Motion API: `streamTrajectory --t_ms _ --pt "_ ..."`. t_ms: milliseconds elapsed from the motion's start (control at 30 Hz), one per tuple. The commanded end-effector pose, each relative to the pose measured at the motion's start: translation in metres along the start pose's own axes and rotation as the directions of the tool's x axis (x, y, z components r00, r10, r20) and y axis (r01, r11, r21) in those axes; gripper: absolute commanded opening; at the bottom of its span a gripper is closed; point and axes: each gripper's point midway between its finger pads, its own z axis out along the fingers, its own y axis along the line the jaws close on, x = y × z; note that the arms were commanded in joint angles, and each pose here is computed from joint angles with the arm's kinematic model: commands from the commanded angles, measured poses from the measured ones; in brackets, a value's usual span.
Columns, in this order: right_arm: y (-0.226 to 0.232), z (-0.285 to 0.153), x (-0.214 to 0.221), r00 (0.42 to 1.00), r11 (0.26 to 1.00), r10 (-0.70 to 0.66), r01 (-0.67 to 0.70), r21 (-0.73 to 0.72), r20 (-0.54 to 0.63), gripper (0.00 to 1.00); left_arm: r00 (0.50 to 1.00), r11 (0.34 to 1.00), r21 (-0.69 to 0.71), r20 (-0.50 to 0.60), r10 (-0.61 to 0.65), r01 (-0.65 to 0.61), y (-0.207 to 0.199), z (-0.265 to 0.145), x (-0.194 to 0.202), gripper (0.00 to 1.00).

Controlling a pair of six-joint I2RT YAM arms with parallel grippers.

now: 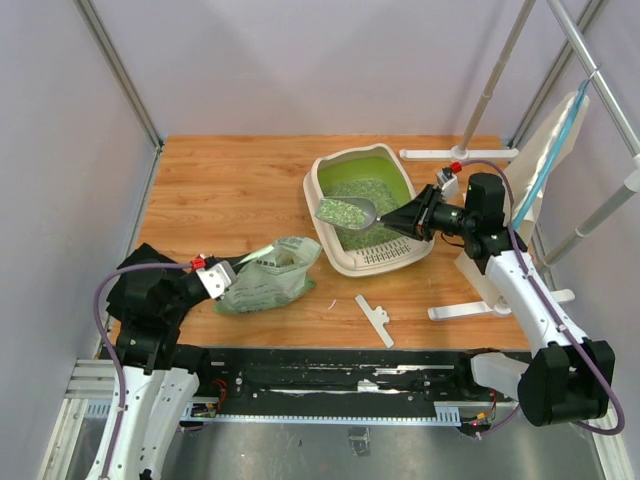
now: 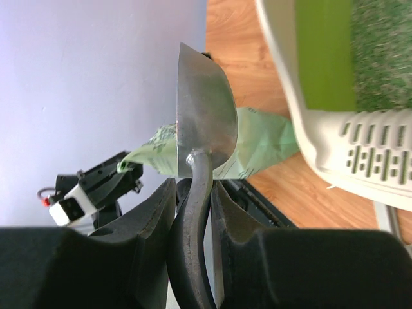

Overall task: Fill the litter box with clean litter
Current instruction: 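Scoop the cat litter from the cat litter bag, then pour the cat litter into the litter box.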

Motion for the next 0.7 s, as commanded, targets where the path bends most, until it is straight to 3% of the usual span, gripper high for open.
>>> streamTrajectory --t_ms 0,267,467,667 --pt "0.0 -0.012 -0.029 0.988 0.995 -0.075 0.066 0.074 0.133 0.01 0.968 0.98 -0.106 0.17 0.187 -0.171 0.023 -0.008 -0.058 0.0" --pt "-0.045 -0.024 -0.05 0.965 0.958 -0.103 0.031 0.285 0.239 0.01 0.97 0.984 -0.1 0.178 0.164 -0.148 0.014 -0.012 -0.055 0.01" --pt "-0.069 -0.035 -0.061 0.952 0.898 -0.172 0.045 0.437 0.255 0.01 0.971 0.984 -0.104 0.174 0.161 -0.145 0.011 -0.016 -0.055 0.01" --pt "-0.067 -0.034 -0.079 0.947 0.863 -0.23 0.093 0.496 0.223 0.01 0.971 0.984 -0.103 0.178 0.16 -0.143 0.01 -0.018 -0.059 0.01"
